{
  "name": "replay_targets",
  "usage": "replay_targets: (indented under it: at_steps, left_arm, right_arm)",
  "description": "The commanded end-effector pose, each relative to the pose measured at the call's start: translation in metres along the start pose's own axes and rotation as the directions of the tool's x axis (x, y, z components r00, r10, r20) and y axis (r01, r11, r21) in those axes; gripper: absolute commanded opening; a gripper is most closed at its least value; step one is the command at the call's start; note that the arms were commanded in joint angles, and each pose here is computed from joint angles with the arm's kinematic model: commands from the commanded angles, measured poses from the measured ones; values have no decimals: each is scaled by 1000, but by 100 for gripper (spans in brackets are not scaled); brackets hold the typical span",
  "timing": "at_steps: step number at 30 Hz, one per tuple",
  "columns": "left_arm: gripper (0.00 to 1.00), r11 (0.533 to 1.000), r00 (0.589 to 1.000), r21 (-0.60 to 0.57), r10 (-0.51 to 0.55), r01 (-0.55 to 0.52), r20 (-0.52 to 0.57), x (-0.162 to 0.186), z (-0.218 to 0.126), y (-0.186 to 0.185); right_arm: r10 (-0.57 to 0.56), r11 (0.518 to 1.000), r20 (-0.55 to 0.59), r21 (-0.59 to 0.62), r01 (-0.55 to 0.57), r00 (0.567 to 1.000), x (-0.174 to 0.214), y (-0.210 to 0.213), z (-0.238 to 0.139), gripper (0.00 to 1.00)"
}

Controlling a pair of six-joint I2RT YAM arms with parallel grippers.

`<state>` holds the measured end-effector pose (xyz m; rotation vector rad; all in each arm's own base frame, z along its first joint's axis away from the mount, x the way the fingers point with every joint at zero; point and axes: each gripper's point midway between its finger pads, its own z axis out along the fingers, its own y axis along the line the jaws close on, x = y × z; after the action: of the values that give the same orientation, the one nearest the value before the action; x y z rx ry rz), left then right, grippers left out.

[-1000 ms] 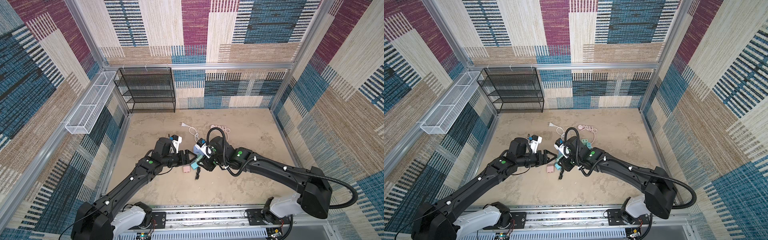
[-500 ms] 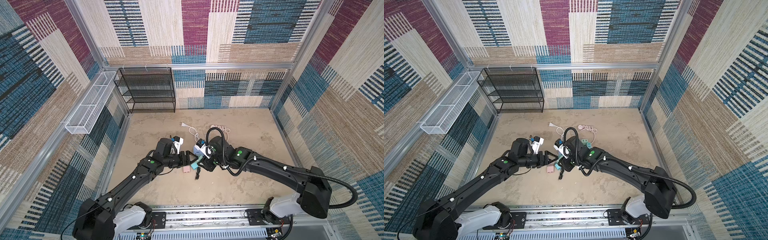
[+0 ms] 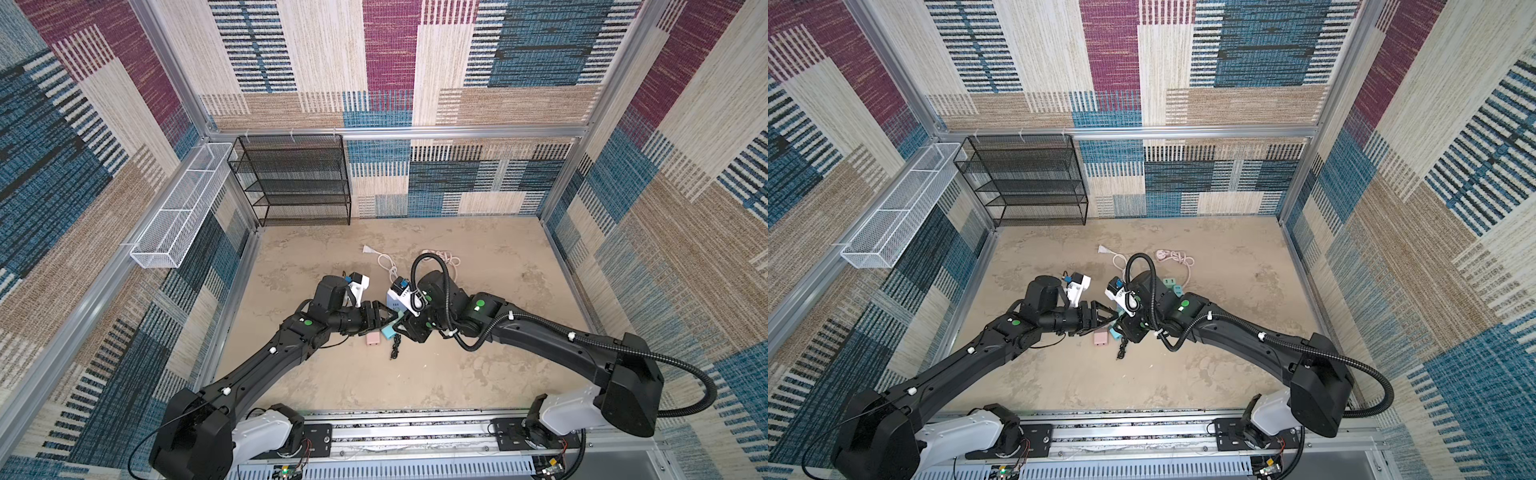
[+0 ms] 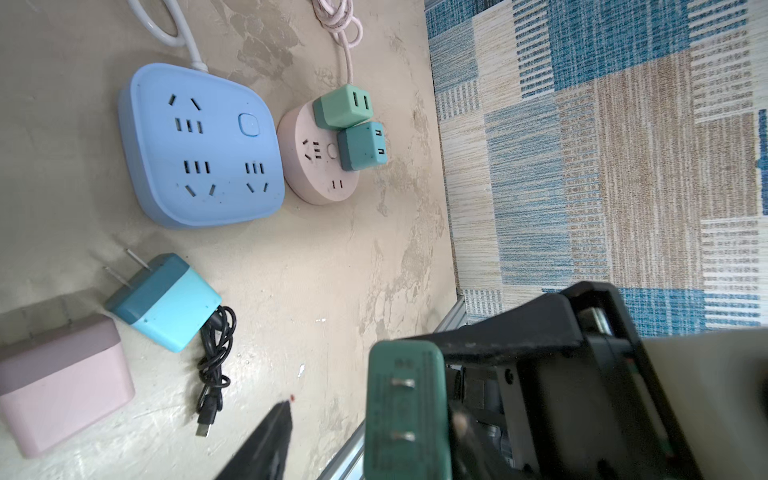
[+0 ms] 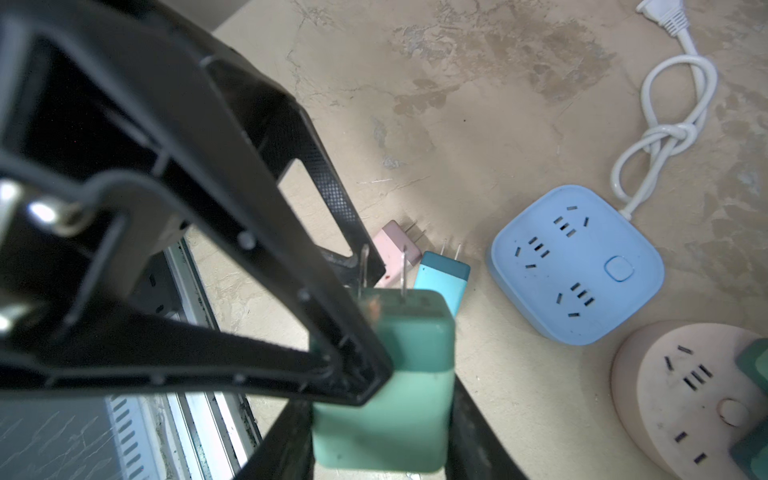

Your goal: Insert the plug

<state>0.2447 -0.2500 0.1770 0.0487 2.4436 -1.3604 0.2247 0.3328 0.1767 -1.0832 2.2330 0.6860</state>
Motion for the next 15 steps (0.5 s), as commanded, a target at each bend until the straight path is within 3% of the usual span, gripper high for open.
replay_targets:
  at_steps: [1, 4, 6, 13, 15]
  left_arm:
    - [61, 1000, 1000, 27, 1, -1, 2, -1, 1, -4]
    - [59, 1000, 1000, 30, -1, 1, -3, -1, 2, -4]
    - [49, 999, 1000, 32, -3, 3, -1, -1, 2, -4]
    - [42, 999, 1000, 31, -6, 7, -7, 1, 3, -2]
    - [35, 999, 1000, 31, -11, 11, -6, 2, 3, -1]
  right_arm:
    - [-21, 999, 14, -34, 21, 1000, -6, 8, -2, 0]
    - [-20, 999, -3, -39, 20, 1000, -4, 9, 1, 0]
    - [-22, 999, -3, -32, 22, 1000, -5, 8, 3, 0]
    - [-6, 1000, -10, 30, 7, 1000, -12, -4, 10, 0]
    - [-2, 999, 2, 41, 2, 1000, -17, -6, 10, 0]
